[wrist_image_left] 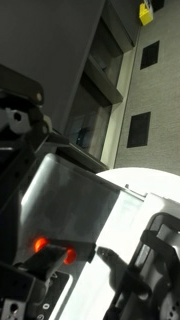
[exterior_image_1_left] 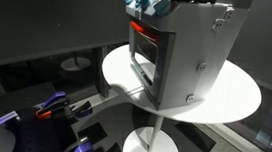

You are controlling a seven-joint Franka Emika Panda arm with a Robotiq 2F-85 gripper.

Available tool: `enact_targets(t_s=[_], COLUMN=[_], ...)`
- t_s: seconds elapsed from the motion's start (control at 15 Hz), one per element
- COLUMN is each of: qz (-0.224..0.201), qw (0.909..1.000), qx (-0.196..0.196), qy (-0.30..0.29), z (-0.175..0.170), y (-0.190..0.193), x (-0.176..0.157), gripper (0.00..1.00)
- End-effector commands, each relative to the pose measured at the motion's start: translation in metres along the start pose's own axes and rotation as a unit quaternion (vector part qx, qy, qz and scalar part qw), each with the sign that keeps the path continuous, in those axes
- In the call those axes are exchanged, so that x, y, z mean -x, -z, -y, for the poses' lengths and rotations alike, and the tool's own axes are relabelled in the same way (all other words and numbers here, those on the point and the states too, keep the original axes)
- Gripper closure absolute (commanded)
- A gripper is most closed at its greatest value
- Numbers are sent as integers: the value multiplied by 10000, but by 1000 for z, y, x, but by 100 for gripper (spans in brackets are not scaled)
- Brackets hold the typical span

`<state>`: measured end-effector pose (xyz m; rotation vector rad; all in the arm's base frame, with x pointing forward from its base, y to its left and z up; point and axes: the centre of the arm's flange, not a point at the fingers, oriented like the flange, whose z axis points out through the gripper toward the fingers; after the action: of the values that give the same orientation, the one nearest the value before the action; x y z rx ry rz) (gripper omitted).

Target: Press the top button on the right side of the stove

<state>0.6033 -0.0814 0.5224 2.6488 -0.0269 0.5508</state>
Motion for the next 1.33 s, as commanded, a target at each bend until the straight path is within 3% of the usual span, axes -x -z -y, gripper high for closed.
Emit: enact_targets(t_s=[0.0,0.87,1.27], qz=[-66,-82,113], qw=[9999,9998,9998], qx=[96,160,-156], qy=[-67,-65,-109], z=[0,-1,3], y=[-1,-7,11], x=[-13,-24,-14], gripper=[0,0,0])
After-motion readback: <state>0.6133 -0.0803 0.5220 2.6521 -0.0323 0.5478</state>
